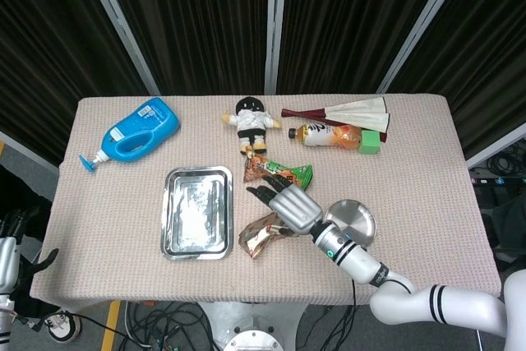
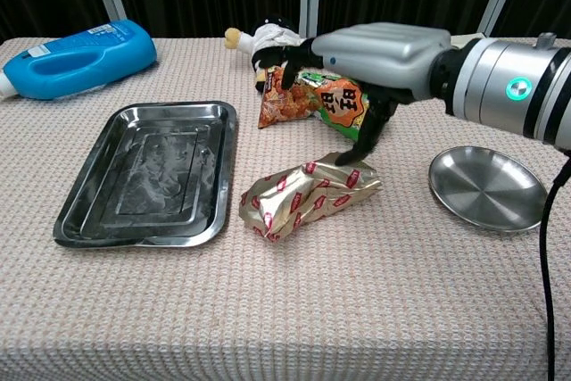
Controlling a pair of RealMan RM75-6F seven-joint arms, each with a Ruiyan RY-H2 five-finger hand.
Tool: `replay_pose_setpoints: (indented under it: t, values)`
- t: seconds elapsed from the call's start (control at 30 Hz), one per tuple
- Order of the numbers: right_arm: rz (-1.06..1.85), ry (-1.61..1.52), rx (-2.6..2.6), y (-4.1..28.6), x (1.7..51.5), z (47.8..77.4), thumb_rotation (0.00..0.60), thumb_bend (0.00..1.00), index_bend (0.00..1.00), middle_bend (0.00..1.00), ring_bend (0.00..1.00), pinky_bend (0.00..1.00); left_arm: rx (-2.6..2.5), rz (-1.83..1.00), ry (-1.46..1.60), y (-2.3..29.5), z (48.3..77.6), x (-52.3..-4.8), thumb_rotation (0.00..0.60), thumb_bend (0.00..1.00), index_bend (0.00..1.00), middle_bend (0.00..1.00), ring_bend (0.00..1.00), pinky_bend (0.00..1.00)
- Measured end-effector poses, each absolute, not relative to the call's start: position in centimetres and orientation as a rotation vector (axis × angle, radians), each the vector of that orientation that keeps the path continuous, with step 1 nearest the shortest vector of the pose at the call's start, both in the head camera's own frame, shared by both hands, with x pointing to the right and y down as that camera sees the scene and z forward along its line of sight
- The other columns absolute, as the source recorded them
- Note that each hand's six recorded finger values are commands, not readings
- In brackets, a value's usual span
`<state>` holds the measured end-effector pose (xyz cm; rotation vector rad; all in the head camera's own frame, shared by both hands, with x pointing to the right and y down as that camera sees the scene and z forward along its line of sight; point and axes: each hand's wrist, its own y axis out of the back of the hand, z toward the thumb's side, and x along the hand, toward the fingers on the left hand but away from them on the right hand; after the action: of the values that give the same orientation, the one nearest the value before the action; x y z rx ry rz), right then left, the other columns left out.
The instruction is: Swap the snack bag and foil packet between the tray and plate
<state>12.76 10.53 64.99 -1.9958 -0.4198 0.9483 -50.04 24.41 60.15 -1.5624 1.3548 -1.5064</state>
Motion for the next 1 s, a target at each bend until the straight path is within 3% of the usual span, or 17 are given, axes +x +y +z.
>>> replay_pose_setpoints:
  t: [0.2, 0.53, 0.67, 0.9, 1.0]
  values:
    - [1.002, -0.576, -1.944, 6.5, 14.0, 64.1, 0.600, 0.00, 0.00, 0.14, 0.02, 0.11, -1.563, -1.497, 1.354, 24.2, 59.9, -49.9, 0.600, 0.20, 0.16, 0.20, 0.08, 0.20]
    - [1.213, -0.546, -1.947, 3.6, 12.6, 69.4, 0.600, 0.00, 0.00, 0.13, 0.01, 0.09, -1.574, -1.495, 1.368, 24.5, 59.8, -50.3, 0.600, 0.20, 0.16, 0.20, 0.08, 0.20]
    - [1.278, -0.525, -1.922, 3.6, 11.2, 71.4, 0.600, 0.00, 0.01, 0.20, 0.07, 0.16, -1.577, -1.495, 1.368, 24.6, 59.7, -50.6, 0.600, 0.20, 0.16, 0.20, 0.08, 0.20]
    - [1.394, -0.520, -1.872, 4.3, 10.6, 73.4, 0.600, 0.00, 0.17, 0.33, 0.22, 0.33, -1.585, -1.485, 1.359, 24.7, 59.6, -50.5, 0.600, 0.20, 0.16, 0.20, 0.08, 0.20]
    - [1.427, -0.550, -1.834, 4.3, 10.7, 74.0, 0.600, 0.04, 0.28, 0.42, 0.31, 0.45, -1.584, -1.478, 1.356, 24.7, 59.5, -50.4, 0.600, 0.20, 0.16, 0.20, 0.08, 0.20]
